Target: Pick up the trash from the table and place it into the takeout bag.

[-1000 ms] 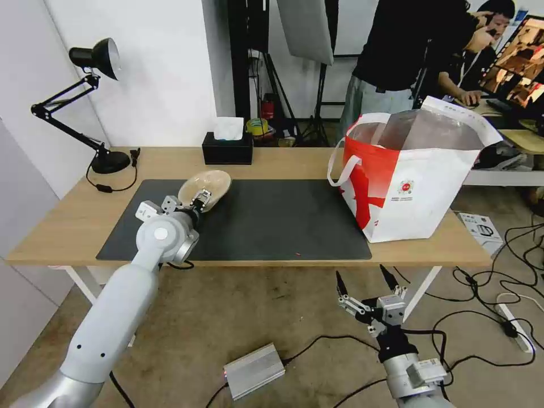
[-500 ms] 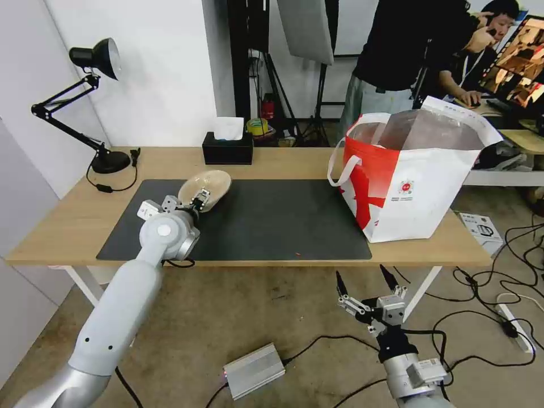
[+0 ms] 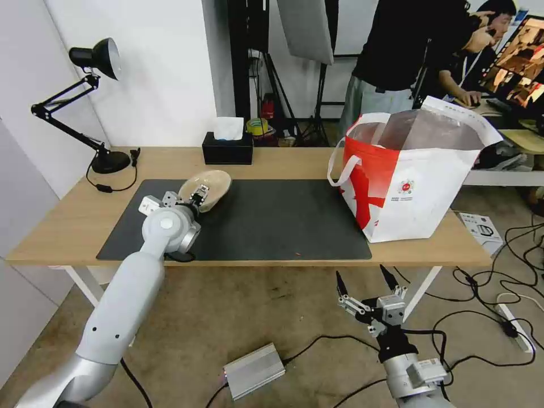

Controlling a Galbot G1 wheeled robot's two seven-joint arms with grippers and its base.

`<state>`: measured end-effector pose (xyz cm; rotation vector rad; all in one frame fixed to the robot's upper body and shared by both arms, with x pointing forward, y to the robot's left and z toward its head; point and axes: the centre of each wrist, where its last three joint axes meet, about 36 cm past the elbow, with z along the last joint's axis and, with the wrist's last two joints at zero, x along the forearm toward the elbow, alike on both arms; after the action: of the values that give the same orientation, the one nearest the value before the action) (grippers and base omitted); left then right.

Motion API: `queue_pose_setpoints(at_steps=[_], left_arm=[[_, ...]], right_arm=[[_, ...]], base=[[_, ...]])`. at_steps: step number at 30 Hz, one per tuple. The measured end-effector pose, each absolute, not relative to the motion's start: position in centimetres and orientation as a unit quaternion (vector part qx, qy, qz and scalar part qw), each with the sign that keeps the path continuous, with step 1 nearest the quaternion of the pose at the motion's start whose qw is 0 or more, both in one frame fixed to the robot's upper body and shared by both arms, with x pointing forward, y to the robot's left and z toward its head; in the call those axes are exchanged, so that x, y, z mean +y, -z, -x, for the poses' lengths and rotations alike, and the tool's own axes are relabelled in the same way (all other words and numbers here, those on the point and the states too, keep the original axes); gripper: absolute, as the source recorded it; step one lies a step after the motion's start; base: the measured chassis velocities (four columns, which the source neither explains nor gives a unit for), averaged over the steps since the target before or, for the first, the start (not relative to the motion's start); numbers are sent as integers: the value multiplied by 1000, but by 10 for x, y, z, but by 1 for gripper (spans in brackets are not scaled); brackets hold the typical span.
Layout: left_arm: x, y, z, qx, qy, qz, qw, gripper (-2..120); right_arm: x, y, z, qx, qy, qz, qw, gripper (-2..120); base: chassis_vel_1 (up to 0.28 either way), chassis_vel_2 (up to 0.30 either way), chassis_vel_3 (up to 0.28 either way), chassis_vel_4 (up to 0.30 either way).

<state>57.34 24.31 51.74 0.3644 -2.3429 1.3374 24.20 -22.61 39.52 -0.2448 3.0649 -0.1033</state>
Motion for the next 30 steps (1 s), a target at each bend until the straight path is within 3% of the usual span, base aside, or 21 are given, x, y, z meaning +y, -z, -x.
queue_pose_setpoints(at_steps=[22,30], left_arm=[[240,-512,-587,-839,-483,-138,209,100],[238,-512,-581,-840,-485,-130,205,74]], right_arm=[[-226,-395,-242,996,34,79,33,100],[-226,-395,-242,996,34,79,33,100]], base=[[0,0,0,0],[0,0,0,0]])
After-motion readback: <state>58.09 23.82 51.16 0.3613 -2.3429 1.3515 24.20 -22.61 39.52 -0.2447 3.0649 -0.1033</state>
